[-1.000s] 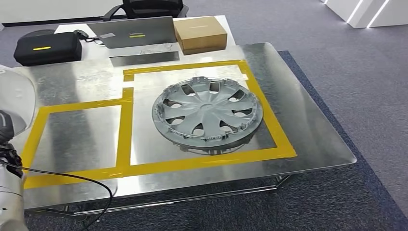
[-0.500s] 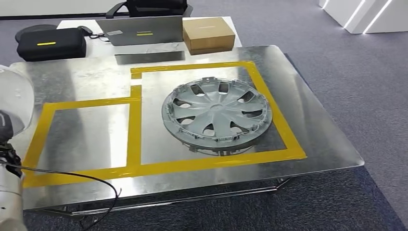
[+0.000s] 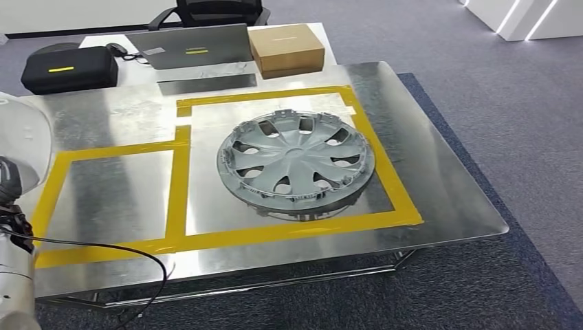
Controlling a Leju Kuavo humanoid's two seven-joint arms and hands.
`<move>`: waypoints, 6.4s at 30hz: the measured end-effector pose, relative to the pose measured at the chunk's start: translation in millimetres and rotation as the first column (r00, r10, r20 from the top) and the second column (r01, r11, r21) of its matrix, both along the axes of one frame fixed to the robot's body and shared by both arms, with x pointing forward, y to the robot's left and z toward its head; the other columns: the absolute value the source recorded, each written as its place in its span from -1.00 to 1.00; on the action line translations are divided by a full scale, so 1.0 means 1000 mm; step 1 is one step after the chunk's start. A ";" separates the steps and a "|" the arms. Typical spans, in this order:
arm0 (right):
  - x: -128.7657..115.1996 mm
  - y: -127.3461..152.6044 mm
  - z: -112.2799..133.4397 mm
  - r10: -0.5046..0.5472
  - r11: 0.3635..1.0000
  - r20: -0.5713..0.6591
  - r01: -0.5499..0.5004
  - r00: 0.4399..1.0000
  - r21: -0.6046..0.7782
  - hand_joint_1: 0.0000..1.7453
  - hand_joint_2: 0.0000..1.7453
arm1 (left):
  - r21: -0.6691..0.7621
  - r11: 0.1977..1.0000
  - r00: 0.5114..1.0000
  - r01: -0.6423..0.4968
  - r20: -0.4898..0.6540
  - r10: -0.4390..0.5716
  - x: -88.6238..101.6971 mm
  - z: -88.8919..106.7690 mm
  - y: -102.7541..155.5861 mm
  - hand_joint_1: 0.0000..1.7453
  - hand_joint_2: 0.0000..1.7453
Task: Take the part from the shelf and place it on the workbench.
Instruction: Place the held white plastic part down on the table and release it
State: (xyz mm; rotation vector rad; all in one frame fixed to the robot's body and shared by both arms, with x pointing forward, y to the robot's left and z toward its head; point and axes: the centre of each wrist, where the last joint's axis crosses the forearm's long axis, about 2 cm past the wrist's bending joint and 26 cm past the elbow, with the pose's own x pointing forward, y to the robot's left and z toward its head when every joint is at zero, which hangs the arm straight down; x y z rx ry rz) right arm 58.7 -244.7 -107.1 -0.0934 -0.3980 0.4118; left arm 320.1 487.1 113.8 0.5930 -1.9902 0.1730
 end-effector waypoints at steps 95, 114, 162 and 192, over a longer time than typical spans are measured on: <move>0.000 0.002 0.000 0.006 1.000 0.003 -0.006 1.000 0.007 -1.00 1.00 | 0.003 1.000 1.000 0.017 -0.015 -0.017 0.001 0.000 0.007 1.00 1.00; -0.001 0.003 0.000 0.006 1.000 -0.001 -0.006 1.000 0.011 -1.00 1.00 | -0.005 0.999 0.999 0.033 -0.014 -0.033 0.002 0.000 0.006 1.00 1.00; 0.000 0.005 0.000 0.005 1.000 0.004 -0.005 1.000 0.014 -1.00 1.00 | -0.016 0.999 0.999 0.034 -0.015 -0.035 0.003 0.001 0.008 1.00 1.00; -0.001 0.006 0.000 0.006 1.000 -0.004 -0.006 1.000 0.017 -1.00 1.00 | -0.020 0.999 0.999 0.033 -0.027 -0.033 -0.002 -0.003 0.010 1.00 1.00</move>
